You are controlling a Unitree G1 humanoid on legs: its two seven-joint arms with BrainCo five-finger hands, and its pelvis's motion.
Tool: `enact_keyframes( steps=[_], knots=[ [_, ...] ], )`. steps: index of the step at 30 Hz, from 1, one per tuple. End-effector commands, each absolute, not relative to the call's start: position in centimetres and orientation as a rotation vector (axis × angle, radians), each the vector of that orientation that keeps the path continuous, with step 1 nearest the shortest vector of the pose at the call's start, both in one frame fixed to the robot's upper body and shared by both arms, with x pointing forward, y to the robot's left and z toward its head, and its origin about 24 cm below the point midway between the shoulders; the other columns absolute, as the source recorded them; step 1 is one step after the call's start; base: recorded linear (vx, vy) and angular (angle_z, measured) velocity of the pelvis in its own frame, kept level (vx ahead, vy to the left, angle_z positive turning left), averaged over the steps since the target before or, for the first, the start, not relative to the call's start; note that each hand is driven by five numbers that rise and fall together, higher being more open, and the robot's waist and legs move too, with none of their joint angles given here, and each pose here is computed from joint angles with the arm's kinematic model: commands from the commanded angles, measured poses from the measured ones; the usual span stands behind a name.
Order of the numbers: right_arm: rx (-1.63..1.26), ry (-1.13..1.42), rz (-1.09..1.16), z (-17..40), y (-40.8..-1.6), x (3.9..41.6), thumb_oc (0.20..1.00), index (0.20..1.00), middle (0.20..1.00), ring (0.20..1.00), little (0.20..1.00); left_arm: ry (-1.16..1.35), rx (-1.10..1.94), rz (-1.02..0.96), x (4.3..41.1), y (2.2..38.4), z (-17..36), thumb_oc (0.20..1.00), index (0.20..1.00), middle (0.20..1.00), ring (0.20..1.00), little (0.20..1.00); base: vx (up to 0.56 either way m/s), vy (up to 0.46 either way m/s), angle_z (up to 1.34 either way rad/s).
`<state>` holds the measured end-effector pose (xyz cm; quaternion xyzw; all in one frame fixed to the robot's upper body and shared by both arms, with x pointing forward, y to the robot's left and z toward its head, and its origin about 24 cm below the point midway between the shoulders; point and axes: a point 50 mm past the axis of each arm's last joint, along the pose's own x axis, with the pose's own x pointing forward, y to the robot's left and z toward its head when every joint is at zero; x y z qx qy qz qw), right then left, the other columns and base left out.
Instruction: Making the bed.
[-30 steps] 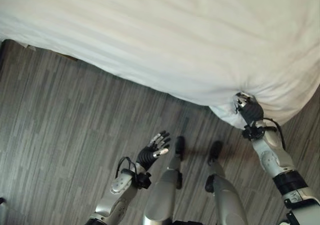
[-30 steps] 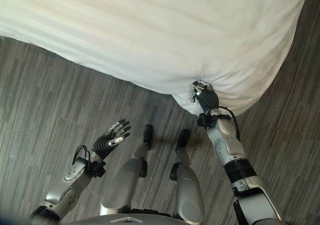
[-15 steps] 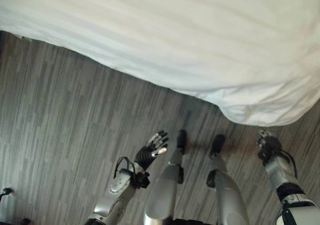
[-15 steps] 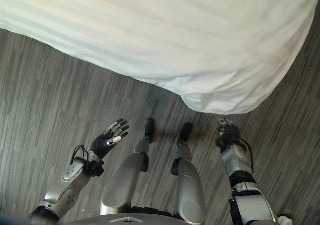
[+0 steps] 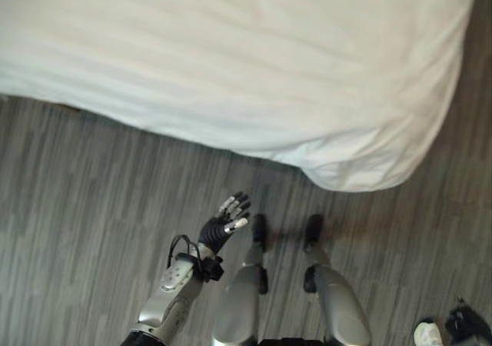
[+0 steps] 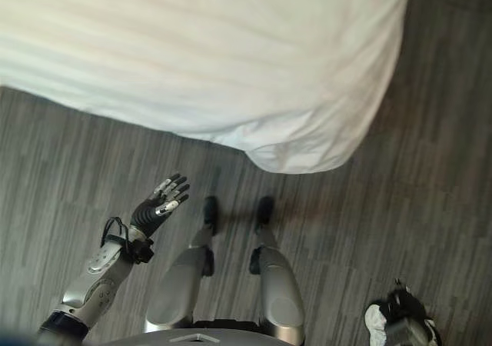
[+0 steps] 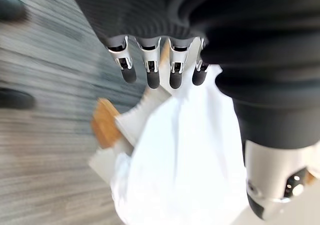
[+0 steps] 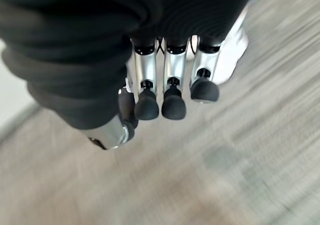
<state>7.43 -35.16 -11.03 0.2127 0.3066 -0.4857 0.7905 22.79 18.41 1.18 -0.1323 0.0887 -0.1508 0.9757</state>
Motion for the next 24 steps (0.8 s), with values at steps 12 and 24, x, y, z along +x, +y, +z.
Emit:
enact_keyframes(
  steps=[12, 24],
  knots=[
    [0.042, -0.065, -0.284, 3.6, -26.4, 22.4, 0.200, 0.200, 0.200, 0.200, 0.200, 0.194, -0.294, -0.225, 22.2, 17.8, -0.6, 1.000, 1.000, 1.000, 1.000, 1.000, 0.04, 0.058, -0.09],
    [0.025, -0.125, 0.004, 5.2, -20.4, 22.5, 1.000, 1.000, 1.000, 1.000, 1.000, 0.228, -0.309, -0.119, 20.8, 19.0, -2.1, 1.000, 1.000, 1.000, 1.000, 1.000, -0.02, 0.032, 0.05]
  ],
)
